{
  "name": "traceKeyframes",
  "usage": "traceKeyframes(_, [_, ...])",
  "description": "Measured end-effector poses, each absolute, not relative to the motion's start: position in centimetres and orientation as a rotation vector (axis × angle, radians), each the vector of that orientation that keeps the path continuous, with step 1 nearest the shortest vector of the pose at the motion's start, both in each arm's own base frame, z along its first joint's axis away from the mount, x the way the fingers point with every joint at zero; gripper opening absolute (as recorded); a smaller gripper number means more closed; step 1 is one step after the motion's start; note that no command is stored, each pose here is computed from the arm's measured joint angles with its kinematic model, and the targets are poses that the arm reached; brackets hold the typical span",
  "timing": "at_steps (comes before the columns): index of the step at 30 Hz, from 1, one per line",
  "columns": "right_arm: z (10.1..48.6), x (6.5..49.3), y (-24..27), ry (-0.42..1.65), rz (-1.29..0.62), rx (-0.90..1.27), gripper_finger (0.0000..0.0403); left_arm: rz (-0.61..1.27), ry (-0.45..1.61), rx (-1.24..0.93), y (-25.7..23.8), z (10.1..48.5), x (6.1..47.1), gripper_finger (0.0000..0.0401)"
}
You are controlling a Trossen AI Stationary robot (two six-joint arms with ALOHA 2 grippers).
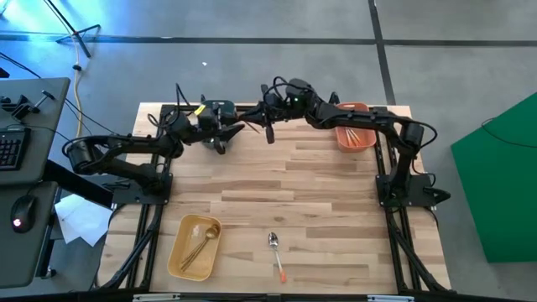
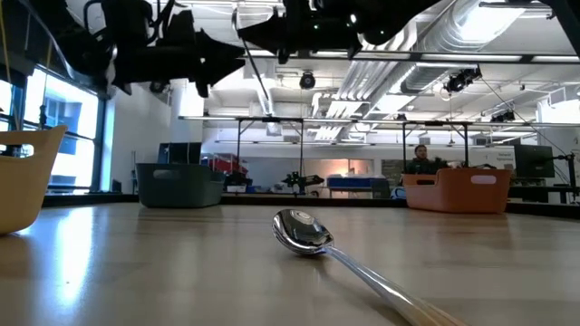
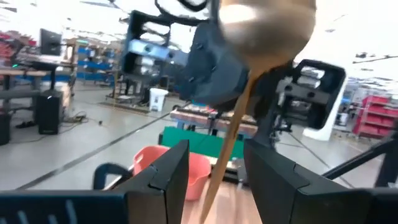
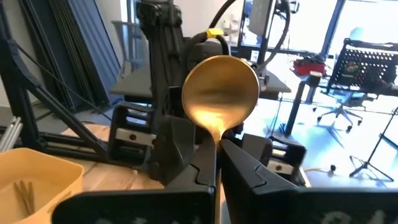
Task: Sort silverware by color (type)
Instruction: Put the gold spoon into the yellow bin
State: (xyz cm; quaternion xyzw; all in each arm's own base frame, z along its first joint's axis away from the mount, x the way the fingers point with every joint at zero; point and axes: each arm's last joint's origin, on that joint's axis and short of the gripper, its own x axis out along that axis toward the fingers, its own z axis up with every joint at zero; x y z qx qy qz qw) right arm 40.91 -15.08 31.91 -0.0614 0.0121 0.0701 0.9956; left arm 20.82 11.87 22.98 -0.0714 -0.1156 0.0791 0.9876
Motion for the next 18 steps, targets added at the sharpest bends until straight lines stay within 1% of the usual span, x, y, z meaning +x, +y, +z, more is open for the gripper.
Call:
traceKeyframes(7, [32.1, 40.9, -15.0, 0.004, 0.142, -0.13, 0.0, 0.127, -0.267, -0.119, 11.7, 24.8, 21.9, 0.0141])
traceKeyframes(10, [32.2, 40.9, -15.1, -0.002, 0.141, -0.132, 0.0, 0.119, -0.264, -0.121, 11.6, 25.2, 22.2, 0.0127])
traceKeyframes(13, [32.2, 41.0, -14.9, -0.006, 0.144, -0.134, 0.0, 0.121, -0.235, -0.12, 11.6, 25.1, 22.5, 0.0094])
traceKeyframes(18, [32.4, 41.1, -14.6, -0.025, 0.149, -0.143, 0.0, 0.121, -0.224, -0.106, 11.7, 25.1, 22.5, 0.0016])
